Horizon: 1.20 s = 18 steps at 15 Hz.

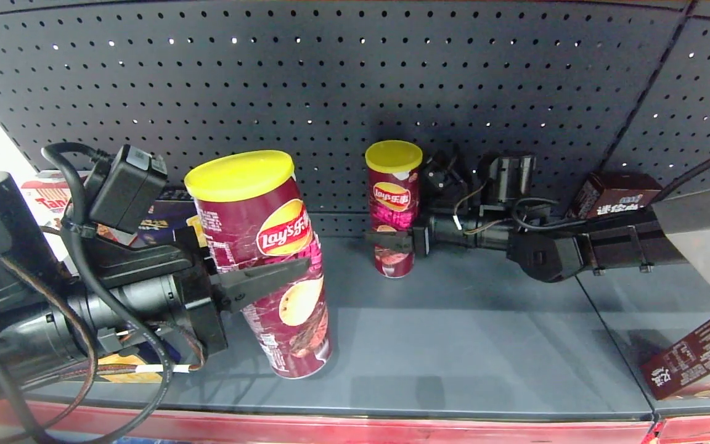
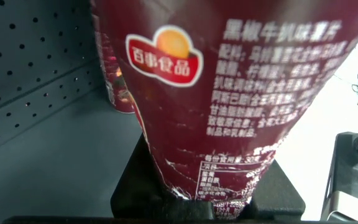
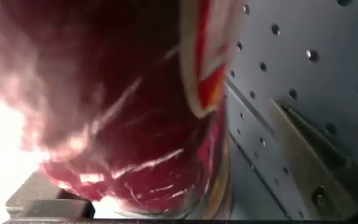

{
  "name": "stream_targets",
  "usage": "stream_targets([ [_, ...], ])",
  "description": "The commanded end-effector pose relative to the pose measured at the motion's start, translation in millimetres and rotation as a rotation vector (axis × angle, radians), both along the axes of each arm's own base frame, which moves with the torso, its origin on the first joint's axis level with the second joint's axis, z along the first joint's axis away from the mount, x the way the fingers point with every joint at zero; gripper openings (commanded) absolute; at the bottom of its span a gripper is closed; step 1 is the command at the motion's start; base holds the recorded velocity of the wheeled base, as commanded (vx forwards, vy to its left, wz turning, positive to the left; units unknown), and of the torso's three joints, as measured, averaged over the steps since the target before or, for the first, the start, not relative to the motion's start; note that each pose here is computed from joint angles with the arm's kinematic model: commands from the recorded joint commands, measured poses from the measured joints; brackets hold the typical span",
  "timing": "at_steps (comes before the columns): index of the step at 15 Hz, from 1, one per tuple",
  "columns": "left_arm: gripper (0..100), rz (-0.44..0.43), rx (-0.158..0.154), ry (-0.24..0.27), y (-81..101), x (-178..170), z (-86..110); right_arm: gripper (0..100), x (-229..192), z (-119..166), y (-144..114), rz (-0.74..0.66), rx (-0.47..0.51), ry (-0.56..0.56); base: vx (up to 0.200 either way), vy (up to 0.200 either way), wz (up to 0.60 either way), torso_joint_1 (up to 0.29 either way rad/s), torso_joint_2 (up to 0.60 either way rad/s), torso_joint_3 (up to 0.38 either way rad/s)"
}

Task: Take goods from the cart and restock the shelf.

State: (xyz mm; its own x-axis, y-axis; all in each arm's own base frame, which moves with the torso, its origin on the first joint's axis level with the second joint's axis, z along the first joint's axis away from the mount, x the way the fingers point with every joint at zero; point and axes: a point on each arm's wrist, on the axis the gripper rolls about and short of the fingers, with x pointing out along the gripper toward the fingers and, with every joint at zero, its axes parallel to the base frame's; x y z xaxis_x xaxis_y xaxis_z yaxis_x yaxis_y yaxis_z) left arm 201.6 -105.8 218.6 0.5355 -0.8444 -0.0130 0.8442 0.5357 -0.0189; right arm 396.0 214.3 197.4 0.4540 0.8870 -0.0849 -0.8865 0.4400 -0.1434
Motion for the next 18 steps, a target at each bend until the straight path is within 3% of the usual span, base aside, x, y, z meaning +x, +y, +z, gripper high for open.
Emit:
stream_targets([
  [1,0,0.001,0.0,0.0,0.4,-0.8,-0.2,0,3.9,-8.1,3.9,-0.01,-0.003,0.001,0.0,0.0,0.0,0.0,0.0,0.0],
  [7,0,0.002,0.0,0.001,0.9,-1.1,-0.7,0,-14.1,0.5,-5.2,-0.007,-0.009,0.008,0.0,0.0,0.0,0.0,0.0,0.0],
  [12,0,0.002,-0.001,-0.001,1.2,-1.8,0.0,0,-62.0,35.5,-10.8,0.037,0.02,-0.052,0.0,0.0,0.0,0.0,0.0,0.0],
  [18,0,0.004,0.0,0.0,1.2,-1.7,-0.1,0,-136.5,19.5,-17.7,0.094,0.033,-0.064,0.0,0.0,0.0,0.0,0.0,0.0],
])
